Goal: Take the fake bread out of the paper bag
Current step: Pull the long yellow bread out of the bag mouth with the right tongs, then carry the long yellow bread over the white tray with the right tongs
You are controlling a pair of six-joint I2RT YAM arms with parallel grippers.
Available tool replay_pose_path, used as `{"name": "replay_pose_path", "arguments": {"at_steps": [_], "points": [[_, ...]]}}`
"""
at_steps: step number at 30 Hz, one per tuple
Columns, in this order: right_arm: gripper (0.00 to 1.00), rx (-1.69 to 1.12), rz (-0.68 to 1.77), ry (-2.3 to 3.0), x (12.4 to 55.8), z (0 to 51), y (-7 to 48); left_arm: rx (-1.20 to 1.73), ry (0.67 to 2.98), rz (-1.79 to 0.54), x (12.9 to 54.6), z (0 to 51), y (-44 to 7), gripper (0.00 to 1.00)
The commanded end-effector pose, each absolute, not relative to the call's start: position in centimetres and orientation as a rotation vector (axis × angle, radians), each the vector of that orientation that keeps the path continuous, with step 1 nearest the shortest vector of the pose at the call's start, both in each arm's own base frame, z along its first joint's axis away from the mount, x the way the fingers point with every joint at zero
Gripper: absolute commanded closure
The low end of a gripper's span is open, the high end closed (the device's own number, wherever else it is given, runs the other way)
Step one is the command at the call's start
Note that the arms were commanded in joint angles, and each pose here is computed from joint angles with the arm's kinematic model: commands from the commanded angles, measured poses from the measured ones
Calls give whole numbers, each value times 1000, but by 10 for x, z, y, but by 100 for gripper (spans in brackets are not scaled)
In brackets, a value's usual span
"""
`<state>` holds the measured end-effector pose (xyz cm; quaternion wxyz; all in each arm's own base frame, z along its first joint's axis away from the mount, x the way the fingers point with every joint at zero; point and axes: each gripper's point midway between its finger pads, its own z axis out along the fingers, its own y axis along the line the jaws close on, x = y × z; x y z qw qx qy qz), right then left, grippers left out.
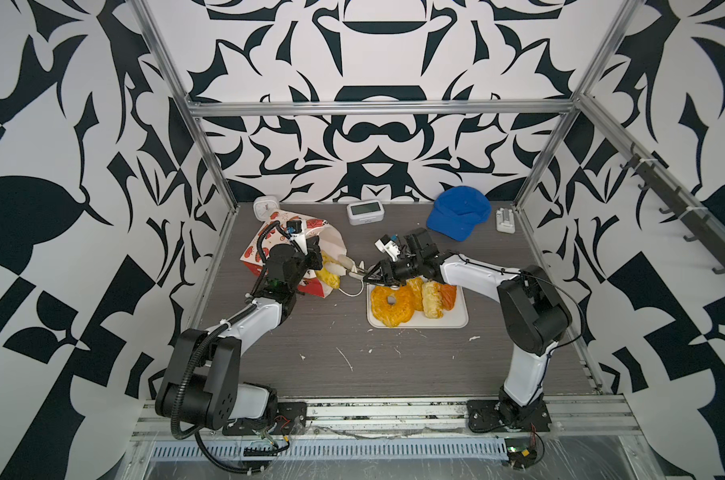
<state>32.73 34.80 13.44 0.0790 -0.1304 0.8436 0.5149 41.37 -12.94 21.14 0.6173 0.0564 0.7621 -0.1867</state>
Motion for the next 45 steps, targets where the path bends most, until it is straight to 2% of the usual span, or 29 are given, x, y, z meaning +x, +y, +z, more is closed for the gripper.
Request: {"name": "replay_pose_path", "arguments": {"at_steps": [1,19,23,27,34,45], "points": [[62,-447,1586,2438,333,152,354,132,1699,-444,411,228,-129,100],[62,-477,1607,2487,332,145,361,132,1696,-443,411,228,-129,100],[68,-488,1621,2498,329,144,362,132,1695,-441,412,228,-129,100],[81,-488,1618,2500,329,145,362,131,1695,-442,412,228,-129,100],[91,-502,1615,2473,328,156,361,126,1693,-436,413,227,-127,100],[95,-504,1548,2429,314,190,336,96,1679,-409,414,229,-121,100]]}}
